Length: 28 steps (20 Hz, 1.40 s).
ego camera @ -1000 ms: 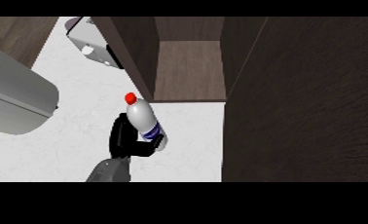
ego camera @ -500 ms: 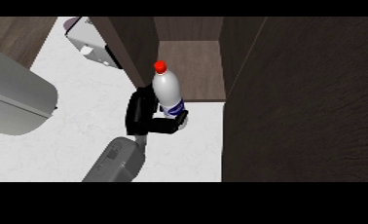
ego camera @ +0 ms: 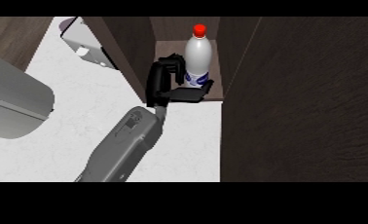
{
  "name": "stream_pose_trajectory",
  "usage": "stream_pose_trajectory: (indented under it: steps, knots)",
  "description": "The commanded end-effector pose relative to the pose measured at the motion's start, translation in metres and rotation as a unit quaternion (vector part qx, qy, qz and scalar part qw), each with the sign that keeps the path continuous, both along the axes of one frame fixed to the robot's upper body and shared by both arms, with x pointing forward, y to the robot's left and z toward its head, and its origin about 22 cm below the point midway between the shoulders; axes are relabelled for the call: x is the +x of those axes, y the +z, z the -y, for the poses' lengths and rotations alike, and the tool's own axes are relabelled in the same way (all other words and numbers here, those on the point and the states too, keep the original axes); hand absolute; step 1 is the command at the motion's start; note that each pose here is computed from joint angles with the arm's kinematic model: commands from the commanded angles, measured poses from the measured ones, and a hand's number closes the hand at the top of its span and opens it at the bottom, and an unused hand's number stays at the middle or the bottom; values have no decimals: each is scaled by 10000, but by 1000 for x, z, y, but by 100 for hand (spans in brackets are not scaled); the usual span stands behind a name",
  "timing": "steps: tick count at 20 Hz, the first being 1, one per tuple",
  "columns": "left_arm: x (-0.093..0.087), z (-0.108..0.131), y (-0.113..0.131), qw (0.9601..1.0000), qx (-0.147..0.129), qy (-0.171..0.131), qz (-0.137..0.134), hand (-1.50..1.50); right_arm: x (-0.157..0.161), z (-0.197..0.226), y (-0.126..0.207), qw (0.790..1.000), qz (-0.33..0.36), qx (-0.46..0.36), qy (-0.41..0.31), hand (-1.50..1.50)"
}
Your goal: Pick up the bottled water, place it into the cabinet and close the cabinet
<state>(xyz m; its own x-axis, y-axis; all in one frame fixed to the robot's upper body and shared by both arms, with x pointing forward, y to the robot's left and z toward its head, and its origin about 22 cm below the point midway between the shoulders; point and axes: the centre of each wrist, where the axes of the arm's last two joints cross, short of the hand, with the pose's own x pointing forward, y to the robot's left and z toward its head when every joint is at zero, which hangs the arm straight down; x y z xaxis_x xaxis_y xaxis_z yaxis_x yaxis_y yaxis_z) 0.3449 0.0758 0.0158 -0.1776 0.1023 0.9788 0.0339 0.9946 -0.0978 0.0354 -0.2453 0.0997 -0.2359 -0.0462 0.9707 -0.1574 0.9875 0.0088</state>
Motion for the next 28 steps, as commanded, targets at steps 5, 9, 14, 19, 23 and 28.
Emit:
stream_pose_trajectory:
  steps: [5, 9, 14, 19, 23, 28]
  knots:
    - [44, 12, 23, 9981, 306, 435, -303, 150, 7, 7, 13, 9995, 228, 202, 8, -150]
    - [57, 1, 14, 9952, 740, 566, -291, 150, 6, 4, 10, 9993, 263, 280, 36, -150]
    - [71, -16, 8, 9797, 1566, 1157, -478, 150, 6, 9, 3, 9992, 296, 211, 154, -150]
    - [78, -27, 9, 9768, 1234, 1614, -681, 150, 5, 10, 10, 9995, 261, 168, 60, -150]
    - [79, -31, 5, 9751, 1337, 1676, -574, 150, 9, 10, 13, 9989, 403, 195, 125, -150]
    - [82, -52, 0, 9591, 2089, 1898, -217, -150, 6, 10, 4, 9991, 305, 215, 190, -150]
